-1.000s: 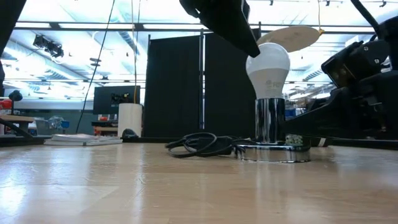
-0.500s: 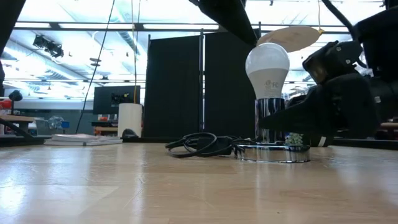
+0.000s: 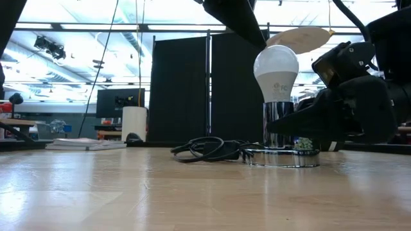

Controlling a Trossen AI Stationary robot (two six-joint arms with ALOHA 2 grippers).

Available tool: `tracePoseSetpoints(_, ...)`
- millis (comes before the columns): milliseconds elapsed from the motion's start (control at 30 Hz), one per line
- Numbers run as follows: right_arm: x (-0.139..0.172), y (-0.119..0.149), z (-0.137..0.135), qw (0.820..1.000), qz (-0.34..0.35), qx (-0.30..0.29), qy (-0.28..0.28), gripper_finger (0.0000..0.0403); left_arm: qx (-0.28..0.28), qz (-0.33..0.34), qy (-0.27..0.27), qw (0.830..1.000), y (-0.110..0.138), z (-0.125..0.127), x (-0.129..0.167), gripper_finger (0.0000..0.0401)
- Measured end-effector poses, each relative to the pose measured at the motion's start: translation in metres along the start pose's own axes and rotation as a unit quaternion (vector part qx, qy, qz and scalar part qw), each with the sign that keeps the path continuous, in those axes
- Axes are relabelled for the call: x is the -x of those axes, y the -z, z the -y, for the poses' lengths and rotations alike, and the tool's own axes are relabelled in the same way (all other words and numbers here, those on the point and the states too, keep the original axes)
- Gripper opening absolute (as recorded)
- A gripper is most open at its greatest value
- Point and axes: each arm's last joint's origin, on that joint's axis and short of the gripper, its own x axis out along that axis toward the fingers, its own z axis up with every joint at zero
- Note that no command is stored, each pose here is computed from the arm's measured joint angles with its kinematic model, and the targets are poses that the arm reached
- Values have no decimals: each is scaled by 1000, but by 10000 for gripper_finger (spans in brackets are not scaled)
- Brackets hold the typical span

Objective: Screw lightbulb
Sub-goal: Remove the lightbulb from the lamp

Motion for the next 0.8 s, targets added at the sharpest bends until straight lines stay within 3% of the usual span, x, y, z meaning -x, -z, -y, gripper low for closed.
tracePoseSetpoints(167,0,0,0,1000,0,-1,-2,189,4,24,34,999,-2,3,-2,300)
tracePoseSetpoints(333,-3,-1,2,1000,0,5,-18,191,18,27,59,998,-1,1,-4,300)
tracePoseSetpoints(467,-9,-2,5,1000,-3,5,-25,197,82,19,48,995,2,-13,-8,300)
tracePoseSetpoints(600,-16,-3,8,999,-9,3,-35,197,77,23,13,997,-4,-19,0,300)
tracePoseSetpoints(800,-19,-3,8,999,-14,2,-35,197,111,11,18,994,-9,-28,15,300)
